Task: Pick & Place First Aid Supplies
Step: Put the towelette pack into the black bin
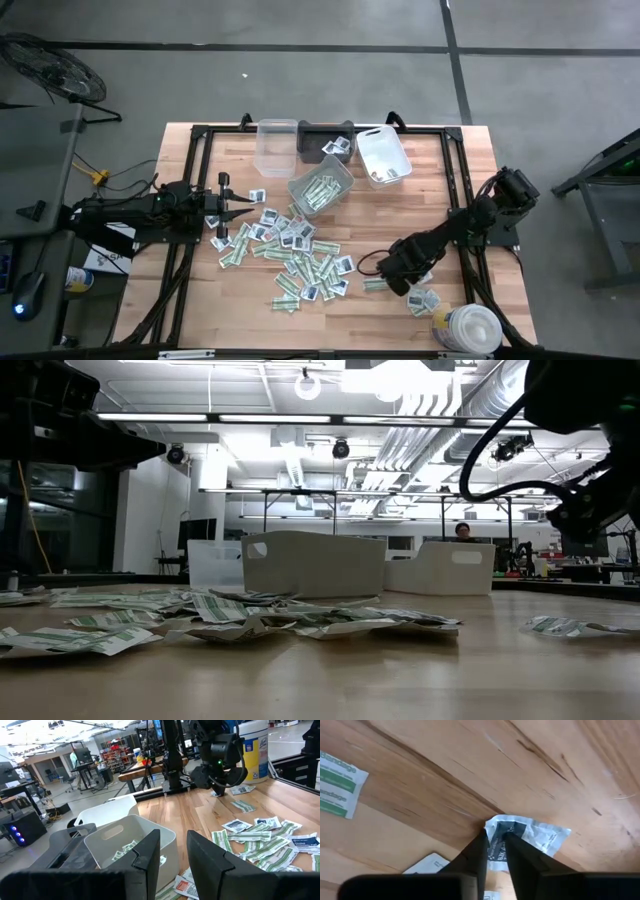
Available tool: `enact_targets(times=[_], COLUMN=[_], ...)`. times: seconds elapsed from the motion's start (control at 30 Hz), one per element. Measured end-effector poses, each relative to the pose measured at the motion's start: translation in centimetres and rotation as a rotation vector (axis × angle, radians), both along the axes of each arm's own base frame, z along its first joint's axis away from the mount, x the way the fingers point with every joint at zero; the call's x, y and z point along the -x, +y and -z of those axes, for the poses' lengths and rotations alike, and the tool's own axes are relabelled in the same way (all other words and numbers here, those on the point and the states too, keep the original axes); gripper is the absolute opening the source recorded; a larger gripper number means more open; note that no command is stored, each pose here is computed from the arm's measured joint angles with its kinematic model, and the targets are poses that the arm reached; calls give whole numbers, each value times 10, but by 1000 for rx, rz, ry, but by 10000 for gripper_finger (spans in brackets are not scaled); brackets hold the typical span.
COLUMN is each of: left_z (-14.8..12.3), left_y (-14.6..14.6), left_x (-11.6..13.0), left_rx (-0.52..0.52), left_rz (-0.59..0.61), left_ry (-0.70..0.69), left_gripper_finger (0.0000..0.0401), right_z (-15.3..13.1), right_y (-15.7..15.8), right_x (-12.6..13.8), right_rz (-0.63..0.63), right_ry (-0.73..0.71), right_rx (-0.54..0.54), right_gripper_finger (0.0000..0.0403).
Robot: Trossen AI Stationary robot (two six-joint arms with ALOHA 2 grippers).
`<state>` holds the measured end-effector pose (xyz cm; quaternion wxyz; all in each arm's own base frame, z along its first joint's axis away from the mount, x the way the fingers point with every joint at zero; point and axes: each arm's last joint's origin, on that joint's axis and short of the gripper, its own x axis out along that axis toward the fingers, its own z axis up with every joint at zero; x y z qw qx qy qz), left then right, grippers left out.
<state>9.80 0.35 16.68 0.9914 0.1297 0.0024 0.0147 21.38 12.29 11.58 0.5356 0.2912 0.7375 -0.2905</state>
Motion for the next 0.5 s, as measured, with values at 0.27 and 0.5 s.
enact_targets(times=[0.27,0.5], left_z=[0,0], left_y=[0,0], left_x=[0,0], left_rx=[0,0], left_rz=[0,0], left_ry=[0,0], left_gripper_finger=[96,96], right_z=[0,-2], right_y=[-1,-1], right_x=[1,1], right_rz=[-60,-110], right_ry=[-4,-25], right_rx=[12,1], right_gripper_finger=[5,1])
